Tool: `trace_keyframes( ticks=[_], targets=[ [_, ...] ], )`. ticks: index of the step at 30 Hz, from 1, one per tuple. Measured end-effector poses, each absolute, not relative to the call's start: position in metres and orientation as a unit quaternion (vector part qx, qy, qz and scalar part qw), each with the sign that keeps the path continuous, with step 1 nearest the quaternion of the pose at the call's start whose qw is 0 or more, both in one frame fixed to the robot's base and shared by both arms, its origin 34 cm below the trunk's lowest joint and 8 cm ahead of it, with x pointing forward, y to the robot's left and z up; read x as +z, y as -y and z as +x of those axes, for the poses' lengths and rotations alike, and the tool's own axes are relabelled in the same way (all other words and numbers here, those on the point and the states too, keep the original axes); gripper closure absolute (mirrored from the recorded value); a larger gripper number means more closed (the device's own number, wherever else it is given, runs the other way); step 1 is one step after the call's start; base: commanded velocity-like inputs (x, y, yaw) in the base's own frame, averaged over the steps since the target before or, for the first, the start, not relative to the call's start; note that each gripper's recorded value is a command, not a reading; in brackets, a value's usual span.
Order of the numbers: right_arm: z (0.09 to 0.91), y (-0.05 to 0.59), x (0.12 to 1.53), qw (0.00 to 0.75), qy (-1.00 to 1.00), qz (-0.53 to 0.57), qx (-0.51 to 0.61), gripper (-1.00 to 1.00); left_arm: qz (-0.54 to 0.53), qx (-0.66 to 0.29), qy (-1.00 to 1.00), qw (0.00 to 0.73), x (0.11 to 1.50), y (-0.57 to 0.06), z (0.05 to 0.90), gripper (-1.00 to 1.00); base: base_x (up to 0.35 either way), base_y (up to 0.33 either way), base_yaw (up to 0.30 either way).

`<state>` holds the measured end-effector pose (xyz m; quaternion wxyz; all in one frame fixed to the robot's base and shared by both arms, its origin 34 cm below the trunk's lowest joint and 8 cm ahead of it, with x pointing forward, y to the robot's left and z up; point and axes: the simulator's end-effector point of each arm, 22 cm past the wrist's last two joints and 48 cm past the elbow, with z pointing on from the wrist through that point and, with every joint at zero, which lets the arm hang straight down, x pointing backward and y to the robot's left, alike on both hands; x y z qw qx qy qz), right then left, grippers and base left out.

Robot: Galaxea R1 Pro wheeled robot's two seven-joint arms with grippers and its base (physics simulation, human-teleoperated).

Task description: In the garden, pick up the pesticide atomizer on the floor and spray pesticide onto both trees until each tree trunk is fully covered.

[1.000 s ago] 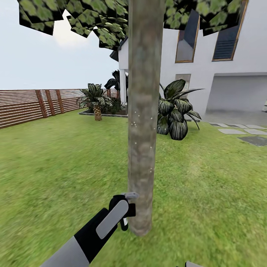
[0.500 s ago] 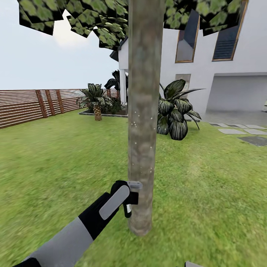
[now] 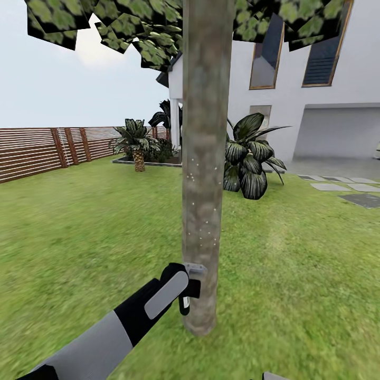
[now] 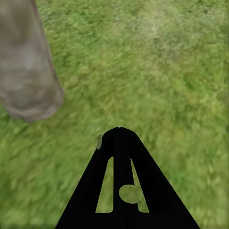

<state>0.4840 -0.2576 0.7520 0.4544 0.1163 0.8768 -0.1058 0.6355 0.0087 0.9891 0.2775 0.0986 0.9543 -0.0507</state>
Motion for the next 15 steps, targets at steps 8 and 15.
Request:
trace_keyframes(
  ticks=[8,15],
  targets=[
    [0.484,0.258,0.752,0.454,-0.877,0.116,-0.106,1.0,0.028,-0.064,-0.949,0.308,0.982,-0.02,0.645,1.0,0.0,0.0,0.0],
    [0.484,0.257,0.752,0.454,-0.877,0.116,-0.106,1.0,-0.028,-0.066,-0.951,0.301,0.942,-0.038,0.624,1.0,0.0,0.21,0.0]
  ],
)
